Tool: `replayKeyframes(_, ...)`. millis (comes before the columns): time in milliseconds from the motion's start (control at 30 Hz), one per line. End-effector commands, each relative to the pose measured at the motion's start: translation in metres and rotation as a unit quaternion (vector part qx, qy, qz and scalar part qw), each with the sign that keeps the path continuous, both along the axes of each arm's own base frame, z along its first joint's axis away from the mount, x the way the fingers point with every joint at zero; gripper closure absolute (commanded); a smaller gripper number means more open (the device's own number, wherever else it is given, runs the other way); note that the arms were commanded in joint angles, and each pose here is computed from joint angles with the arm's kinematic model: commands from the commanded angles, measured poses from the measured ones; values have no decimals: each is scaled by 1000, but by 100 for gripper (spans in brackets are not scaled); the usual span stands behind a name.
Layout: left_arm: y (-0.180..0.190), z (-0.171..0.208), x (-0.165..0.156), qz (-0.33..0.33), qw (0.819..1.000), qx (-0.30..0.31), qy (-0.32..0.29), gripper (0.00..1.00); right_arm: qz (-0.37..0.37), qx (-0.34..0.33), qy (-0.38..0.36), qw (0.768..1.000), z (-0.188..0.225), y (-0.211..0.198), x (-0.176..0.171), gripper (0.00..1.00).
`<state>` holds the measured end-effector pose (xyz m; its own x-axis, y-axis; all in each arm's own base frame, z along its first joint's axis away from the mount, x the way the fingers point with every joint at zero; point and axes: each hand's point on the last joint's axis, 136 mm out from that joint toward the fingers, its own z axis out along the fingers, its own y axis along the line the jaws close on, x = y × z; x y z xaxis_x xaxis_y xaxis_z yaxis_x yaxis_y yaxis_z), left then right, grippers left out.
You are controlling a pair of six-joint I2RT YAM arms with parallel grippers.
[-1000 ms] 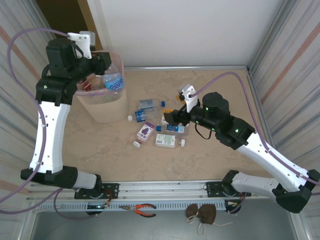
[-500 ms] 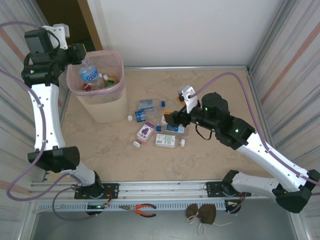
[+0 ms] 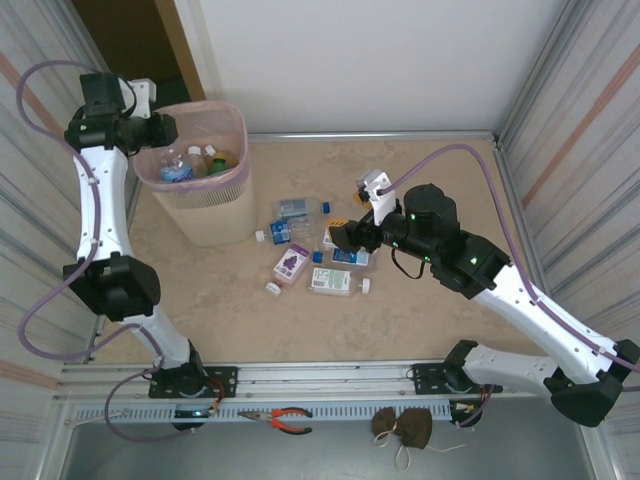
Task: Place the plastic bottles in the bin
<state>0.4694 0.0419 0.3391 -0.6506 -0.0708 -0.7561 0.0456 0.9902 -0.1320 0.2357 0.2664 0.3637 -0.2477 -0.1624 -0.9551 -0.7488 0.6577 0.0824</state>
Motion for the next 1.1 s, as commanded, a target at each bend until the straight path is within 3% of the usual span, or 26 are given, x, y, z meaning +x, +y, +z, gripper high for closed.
replayKeyframes(0, 6, -45, -6, 3, 997, 6, 73, 81, 2, -1, 2, 1000, -4, 0, 3, 20)
replayKeyframes(200, 8, -86, -4, 2, 992, 2, 129, 76, -1, -1, 6, 1000, -6, -1, 6, 20)
replayKeyframes(400, 7, -96, 5, -3, 991, -1, 135, 60, -4, 2, 5, 1000, -4, -3, 6, 20)
replayKeyframes(800, 3, -24, 0, -3, 999, 1, 47, 32, -5, 6, 2, 1000, 2, -5, 4, 20)
replayKeyframes(1067, -5, 2, -14, -10, 1000, -8, 25, 29, -10, 2, 7, 1000, -1, -7, 4, 20)
